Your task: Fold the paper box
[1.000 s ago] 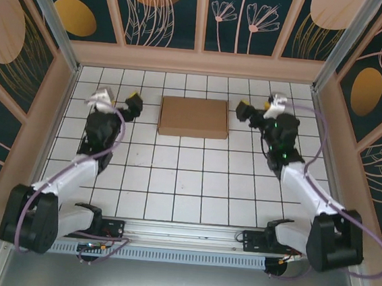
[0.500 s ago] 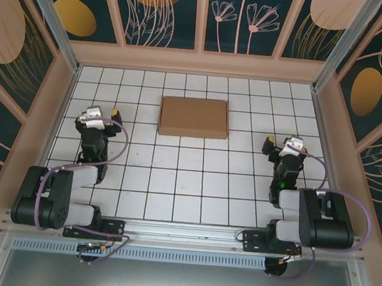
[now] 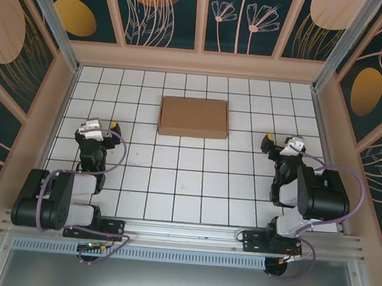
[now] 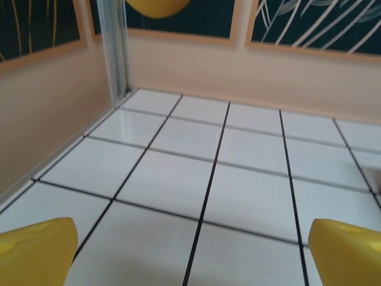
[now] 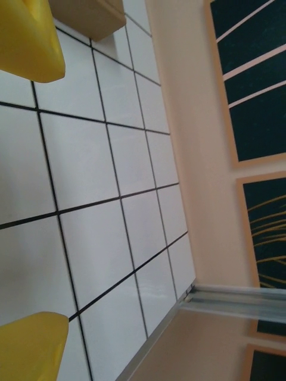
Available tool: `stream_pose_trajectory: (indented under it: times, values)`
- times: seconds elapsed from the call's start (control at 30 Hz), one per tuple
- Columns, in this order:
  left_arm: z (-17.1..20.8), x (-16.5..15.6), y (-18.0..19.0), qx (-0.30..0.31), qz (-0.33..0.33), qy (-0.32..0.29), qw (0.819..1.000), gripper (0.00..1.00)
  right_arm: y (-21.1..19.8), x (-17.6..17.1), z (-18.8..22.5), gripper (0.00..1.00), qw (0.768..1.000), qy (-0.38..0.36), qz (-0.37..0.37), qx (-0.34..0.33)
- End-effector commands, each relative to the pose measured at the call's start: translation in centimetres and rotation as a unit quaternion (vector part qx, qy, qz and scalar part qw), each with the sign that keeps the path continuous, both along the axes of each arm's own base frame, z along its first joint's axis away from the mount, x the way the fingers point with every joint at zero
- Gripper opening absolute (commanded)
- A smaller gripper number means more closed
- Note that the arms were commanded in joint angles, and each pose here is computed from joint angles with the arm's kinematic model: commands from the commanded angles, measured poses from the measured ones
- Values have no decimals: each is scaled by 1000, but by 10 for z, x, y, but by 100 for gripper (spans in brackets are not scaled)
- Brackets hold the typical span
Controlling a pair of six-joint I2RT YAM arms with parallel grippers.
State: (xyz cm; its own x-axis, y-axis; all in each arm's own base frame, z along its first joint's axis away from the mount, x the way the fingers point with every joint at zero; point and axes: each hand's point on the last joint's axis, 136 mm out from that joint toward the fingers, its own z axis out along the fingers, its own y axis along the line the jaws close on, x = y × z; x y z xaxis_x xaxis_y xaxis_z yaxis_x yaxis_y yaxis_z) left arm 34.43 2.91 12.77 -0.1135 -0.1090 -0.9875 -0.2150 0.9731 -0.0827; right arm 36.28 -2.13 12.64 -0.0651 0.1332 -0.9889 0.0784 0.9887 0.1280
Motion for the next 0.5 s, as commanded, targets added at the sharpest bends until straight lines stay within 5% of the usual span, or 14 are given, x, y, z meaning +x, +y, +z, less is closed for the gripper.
stream_pose_trajectory:
  times: [0.0,0.1,0.47]
  values:
    - [23,6,-16,25,-52,-74,996,99,6,8,3,99,1000,4,29,10]
    - [6,33,-17,23,-55,-11,998,99,6,8,3,99,999,4,30,11]
    - [6,36,-12,11,-54,-12,998,99,7,13,1,99,1000,13,21,0]
